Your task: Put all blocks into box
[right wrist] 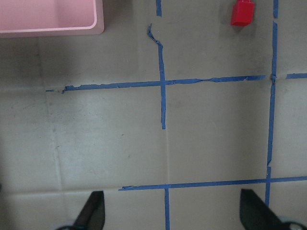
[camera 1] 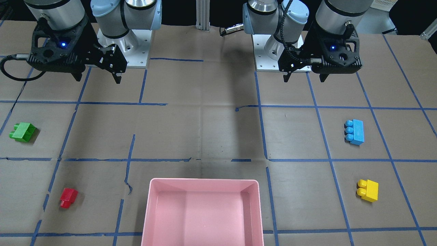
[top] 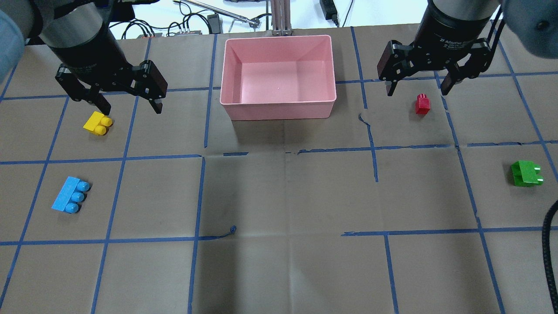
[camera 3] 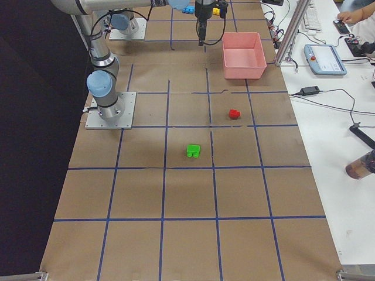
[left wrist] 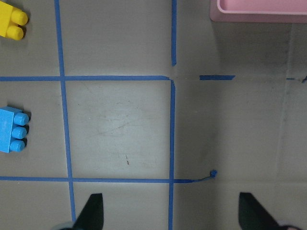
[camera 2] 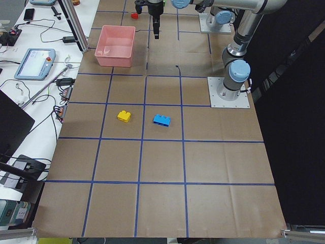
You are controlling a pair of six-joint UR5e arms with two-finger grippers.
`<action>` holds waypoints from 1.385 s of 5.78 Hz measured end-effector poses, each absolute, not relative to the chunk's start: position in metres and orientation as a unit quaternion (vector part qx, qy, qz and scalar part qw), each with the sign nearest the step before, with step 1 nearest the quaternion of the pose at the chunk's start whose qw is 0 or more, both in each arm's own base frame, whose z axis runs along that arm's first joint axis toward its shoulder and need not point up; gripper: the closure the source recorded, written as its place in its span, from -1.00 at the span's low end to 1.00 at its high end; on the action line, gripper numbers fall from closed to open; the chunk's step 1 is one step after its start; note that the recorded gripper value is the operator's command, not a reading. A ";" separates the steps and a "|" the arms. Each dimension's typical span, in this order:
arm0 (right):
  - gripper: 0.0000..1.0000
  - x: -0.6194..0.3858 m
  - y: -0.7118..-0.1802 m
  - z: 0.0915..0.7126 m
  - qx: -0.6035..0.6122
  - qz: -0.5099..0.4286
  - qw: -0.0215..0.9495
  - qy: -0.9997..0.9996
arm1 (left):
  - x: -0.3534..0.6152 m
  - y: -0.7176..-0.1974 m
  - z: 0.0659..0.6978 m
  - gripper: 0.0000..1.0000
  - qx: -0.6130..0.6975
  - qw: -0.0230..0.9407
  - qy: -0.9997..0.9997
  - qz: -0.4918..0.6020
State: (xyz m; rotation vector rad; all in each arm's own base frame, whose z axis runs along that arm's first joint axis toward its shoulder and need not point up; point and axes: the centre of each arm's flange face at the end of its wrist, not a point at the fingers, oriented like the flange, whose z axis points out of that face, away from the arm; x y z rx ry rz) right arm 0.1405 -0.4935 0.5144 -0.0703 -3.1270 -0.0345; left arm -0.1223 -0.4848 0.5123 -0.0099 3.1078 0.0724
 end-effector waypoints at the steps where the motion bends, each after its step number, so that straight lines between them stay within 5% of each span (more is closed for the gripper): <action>1: -1.00 0.141 -0.494 0.515 -0.022 -0.010 0.007 -1.000 | -0.122 -0.483 0.513 -0.99 -0.003 0.017 1.000 0.023; 4: -1.00 0.135 -0.501 0.521 -0.021 -0.003 0.007 -1.000 | -0.108 -0.483 0.517 -0.99 -0.011 0.021 0.999 0.022; 8: -1.00 0.120 -0.506 0.515 -0.029 -0.007 0.009 -1.000 | 0.044 -0.484 0.481 -0.99 0.009 0.030 0.997 0.077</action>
